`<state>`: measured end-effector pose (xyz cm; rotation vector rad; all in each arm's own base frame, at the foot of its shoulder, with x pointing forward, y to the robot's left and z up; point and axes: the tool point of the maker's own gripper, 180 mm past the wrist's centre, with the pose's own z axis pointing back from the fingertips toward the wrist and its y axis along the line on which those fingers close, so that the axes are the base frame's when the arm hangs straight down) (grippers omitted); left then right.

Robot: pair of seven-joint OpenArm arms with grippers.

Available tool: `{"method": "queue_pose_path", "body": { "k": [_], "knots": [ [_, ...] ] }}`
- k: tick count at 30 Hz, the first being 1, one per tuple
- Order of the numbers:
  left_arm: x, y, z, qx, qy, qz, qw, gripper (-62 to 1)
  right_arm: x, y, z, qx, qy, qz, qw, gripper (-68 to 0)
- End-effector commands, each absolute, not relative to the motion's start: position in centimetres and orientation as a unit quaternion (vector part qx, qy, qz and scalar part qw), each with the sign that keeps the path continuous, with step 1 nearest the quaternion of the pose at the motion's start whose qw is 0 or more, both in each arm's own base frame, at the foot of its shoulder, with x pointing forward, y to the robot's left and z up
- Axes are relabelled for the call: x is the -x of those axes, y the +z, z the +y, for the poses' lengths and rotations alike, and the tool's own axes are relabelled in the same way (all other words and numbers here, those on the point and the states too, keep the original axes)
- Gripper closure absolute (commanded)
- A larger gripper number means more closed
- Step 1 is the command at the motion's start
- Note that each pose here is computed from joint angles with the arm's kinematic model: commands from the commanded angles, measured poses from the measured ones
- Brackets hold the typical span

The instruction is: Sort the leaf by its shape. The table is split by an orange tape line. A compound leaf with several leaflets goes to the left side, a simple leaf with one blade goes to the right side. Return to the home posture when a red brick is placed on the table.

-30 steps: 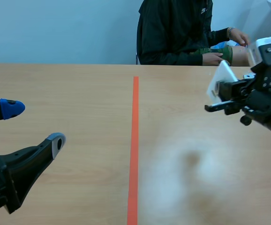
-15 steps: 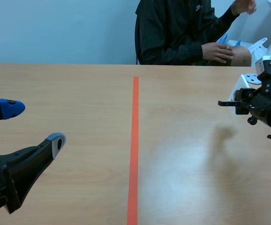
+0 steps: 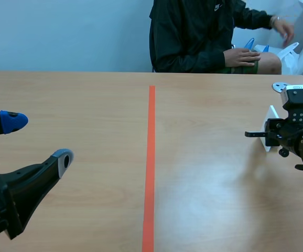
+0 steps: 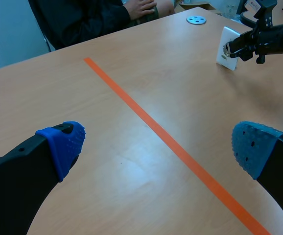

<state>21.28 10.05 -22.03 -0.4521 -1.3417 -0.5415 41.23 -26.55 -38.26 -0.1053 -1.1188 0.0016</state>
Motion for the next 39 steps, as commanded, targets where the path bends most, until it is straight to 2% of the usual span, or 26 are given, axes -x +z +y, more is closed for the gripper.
{"method": "queue_pose_path", "body": {
  "k": [1,4,8,10,16,25,37,39],
  "knots": [
    [-21.3,-21.1,9.5,0.216,-0.242,-0.620,0.714,-62.3,-42.6,-35.9,-27.0,0.057,0.004,-0.557,0.828,-6.3],
    [-21.3,-21.1,9.5,0.216,-0.242,-0.620,0.714,-62.3,-42.4,-36.1,-27.1,0.059,0.003,-0.555,0.830,-10.3],
    [-21.3,-21.1,9.5,0.216,-0.242,-0.620,0.714,-62.3,-42.2,-36.3,-27.1,0.060,0.003,-0.554,0.831,-22.9],
    [-21.3,-21.1,9.5,0.216,-0.242,-0.620,0.714,-62.3,-42.2,-36.2,-27.2,0.060,0.003,-0.555,0.829,-26.7],
    [-21.3,-21.1,9.5,0.216,-0.242,-0.620,0.714,-62.3,-42.7,-34.5,-28.0,0.068,0.007,-0.571,0.818,-34.3],
    [-21.3,-21.1,9.5,0.216,-0.242,-0.620,0.714,-62.3,-41.4,-29.5,-28.9,0.061,0.017,-0.613,0.787,-43.0],
    [-21.3,-21.1,9.5,0.216,-0.242,-0.620,0.715,-62.3,-35.8,-24.8,-21.9,-0.070,0.119,-0.625,0.768,-67.4],
    [-21.3,-21.1,9.5,0.216,-0.242,-0.620,0.715,-62.3,-34.5,-24.3,-20.4,-0.093,0.133,-0.622,0.766,-67.9]
  ]
}}
